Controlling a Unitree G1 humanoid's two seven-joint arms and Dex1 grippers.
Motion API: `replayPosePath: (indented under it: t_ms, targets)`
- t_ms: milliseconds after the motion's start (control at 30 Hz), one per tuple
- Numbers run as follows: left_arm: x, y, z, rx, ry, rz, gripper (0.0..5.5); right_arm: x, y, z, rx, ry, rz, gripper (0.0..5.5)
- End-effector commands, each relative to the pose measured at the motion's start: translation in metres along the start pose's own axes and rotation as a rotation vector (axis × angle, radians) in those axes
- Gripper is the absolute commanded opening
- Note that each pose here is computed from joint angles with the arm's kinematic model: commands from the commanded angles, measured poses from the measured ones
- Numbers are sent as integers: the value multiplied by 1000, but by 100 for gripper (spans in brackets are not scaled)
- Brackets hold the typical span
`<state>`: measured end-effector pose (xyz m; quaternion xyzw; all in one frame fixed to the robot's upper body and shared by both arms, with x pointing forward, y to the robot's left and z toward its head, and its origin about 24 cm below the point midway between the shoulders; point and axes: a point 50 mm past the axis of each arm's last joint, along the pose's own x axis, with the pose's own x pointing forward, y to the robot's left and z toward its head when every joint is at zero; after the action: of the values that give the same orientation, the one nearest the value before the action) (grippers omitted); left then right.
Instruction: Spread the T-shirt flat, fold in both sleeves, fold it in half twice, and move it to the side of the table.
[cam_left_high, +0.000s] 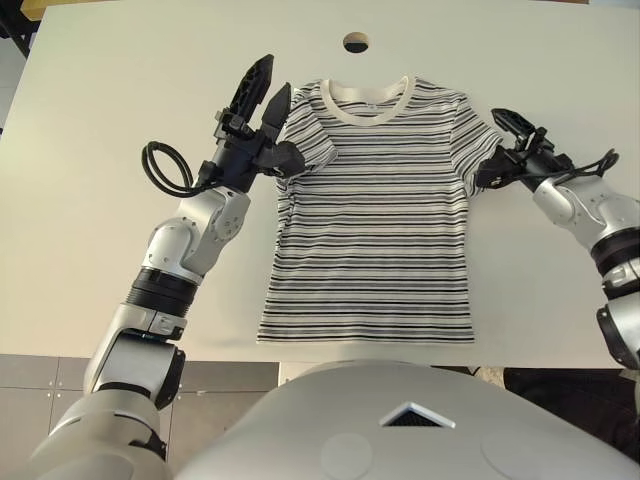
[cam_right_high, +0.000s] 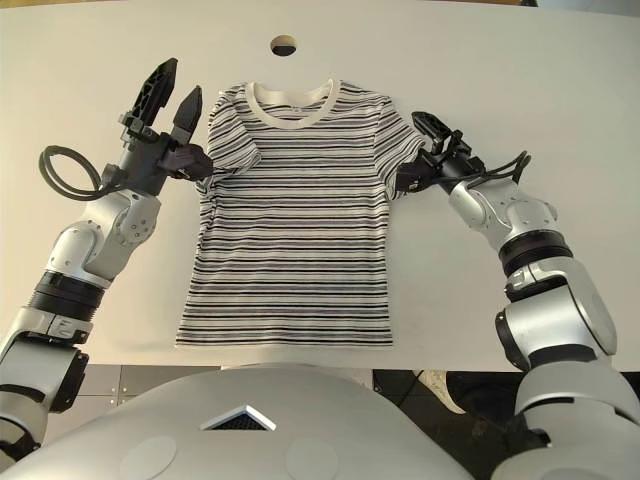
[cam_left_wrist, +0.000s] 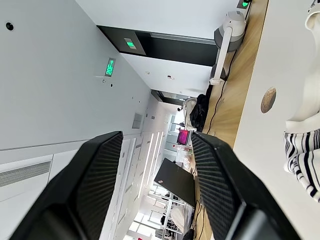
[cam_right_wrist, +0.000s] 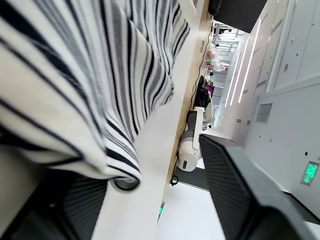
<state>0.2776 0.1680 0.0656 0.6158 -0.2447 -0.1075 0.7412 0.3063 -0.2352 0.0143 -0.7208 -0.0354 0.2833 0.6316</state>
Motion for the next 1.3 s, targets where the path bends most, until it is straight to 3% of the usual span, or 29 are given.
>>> replayPosePath:
  t_ms: [33, 267, 433, 667, 1000, 1300]
  targets:
    - [2, 0, 1, -10, 2, 2, 258, -7, 23, 4, 8, -14, 113, 220]
    - [1, -1, 4, -16, -6, -1, 258, -8, 24, 1, 23, 8, 105, 83]
    - [-2, -3, 4, -21, -1, -7, 258, -8, 20, -3, 29, 37, 81, 16]
    - [-3, -3, 6, -24, -12, -14, 258, -7, 25, 5, 42, 0, 77, 11]
    - [-10, -10, 5, -25, 0, -30, 258, -2, -15, 27, 55, -69, -213, 11]
    - [-12, -18, 7, -45, 7, -55, 258, 4, -20, 46, 16, -133, -202, 11]
